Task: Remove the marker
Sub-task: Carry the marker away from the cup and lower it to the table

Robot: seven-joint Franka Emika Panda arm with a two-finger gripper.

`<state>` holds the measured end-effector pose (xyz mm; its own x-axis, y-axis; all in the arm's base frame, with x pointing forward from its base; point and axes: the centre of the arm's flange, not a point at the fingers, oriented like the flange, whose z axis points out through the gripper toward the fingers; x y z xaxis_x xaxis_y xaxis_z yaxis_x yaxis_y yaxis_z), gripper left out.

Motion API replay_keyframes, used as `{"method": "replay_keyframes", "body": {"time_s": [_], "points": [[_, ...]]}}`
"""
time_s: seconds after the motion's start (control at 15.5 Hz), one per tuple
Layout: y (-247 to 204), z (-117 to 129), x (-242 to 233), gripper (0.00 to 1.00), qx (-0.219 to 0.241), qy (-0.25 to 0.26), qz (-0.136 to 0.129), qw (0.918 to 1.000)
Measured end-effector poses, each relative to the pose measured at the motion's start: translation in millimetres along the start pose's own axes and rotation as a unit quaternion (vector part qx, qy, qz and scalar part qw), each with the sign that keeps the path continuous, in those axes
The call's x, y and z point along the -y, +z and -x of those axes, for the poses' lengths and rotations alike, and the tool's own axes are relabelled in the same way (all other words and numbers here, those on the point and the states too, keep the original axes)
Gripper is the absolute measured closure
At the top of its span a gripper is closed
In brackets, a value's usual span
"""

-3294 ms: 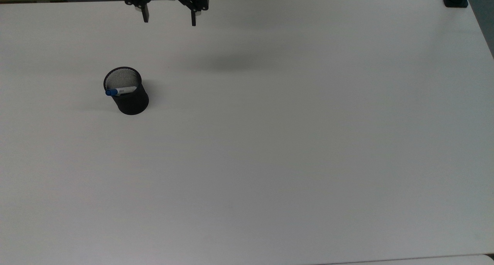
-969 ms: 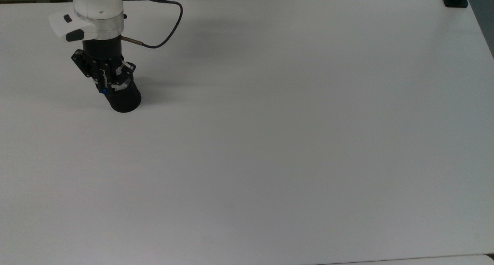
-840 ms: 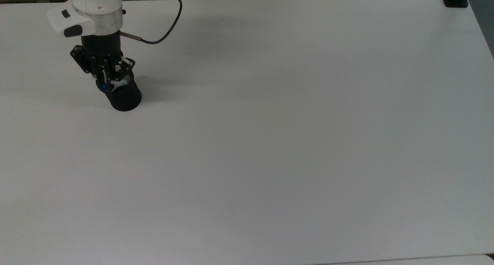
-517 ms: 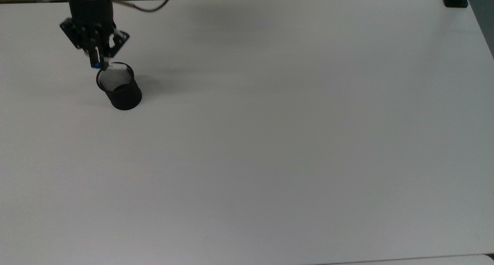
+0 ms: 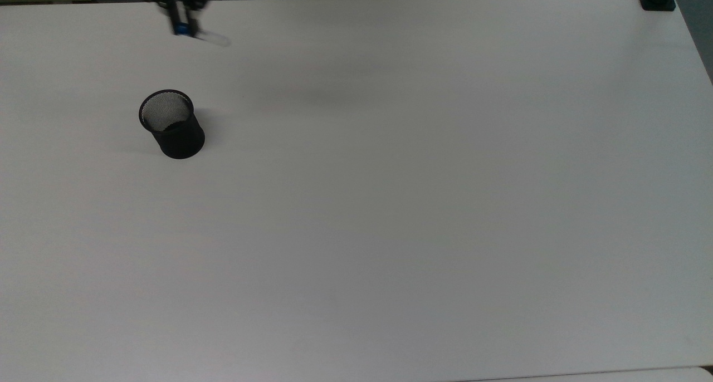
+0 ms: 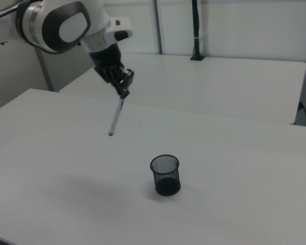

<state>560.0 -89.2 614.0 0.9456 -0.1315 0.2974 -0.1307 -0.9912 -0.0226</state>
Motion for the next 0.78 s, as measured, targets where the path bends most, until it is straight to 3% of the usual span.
{"method": "replay_keyframes", "body": {"time_s": [0.45,0.78], "points": [[125,9,110,0.81,0.127,-0.089,-0.019,0.9876],[189,24,156,0.81,0.18,-0.126,-0.024,0.9753]]}}
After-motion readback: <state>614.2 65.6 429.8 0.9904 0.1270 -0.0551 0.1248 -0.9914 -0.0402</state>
